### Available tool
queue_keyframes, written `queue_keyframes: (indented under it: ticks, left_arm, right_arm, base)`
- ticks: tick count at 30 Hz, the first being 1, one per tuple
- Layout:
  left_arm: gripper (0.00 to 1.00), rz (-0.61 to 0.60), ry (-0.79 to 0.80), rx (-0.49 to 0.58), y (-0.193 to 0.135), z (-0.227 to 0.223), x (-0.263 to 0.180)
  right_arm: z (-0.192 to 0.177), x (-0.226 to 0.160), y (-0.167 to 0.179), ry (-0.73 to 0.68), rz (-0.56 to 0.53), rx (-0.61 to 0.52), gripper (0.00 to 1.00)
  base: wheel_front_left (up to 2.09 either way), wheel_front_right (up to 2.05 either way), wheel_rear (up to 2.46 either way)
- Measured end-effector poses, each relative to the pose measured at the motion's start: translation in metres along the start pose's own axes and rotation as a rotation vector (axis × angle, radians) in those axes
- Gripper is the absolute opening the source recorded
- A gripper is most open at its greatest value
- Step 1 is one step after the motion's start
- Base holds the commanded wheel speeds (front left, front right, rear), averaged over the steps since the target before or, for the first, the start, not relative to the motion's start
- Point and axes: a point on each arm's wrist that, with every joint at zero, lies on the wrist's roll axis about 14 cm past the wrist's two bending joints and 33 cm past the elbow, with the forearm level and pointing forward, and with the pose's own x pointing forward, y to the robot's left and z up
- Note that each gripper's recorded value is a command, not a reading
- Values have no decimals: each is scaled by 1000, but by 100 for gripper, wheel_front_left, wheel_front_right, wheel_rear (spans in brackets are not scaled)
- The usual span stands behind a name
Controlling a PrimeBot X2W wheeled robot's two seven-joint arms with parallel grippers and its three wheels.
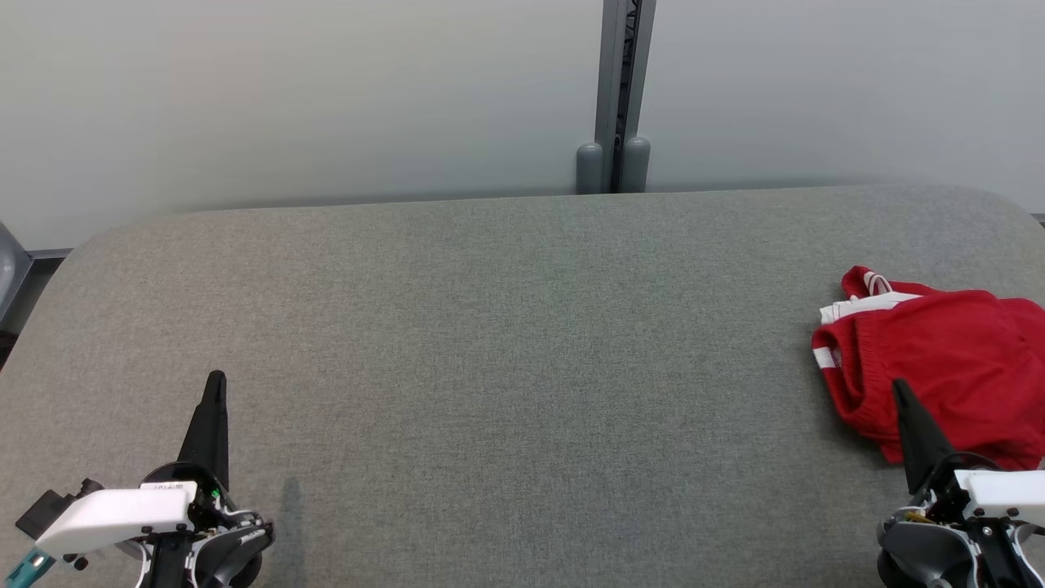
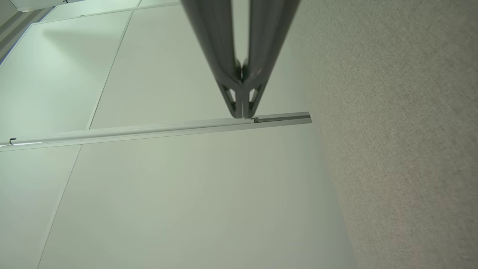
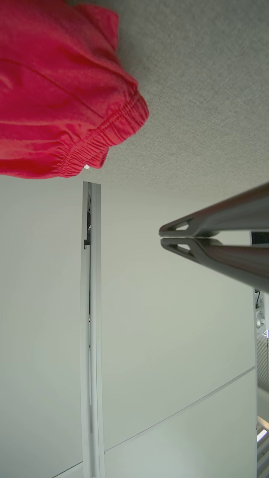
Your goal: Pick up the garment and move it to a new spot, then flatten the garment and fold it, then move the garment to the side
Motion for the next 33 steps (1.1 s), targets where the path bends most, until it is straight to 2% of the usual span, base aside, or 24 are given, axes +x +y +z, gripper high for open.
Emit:
queue_keyframes:
  ticks: [33]
  left_arm:
    - [0,0,-1,-1,0,0,0]
  right_arm:
    - [0,0,0,0,0,0,0]
  base:
    - [0,0,0]
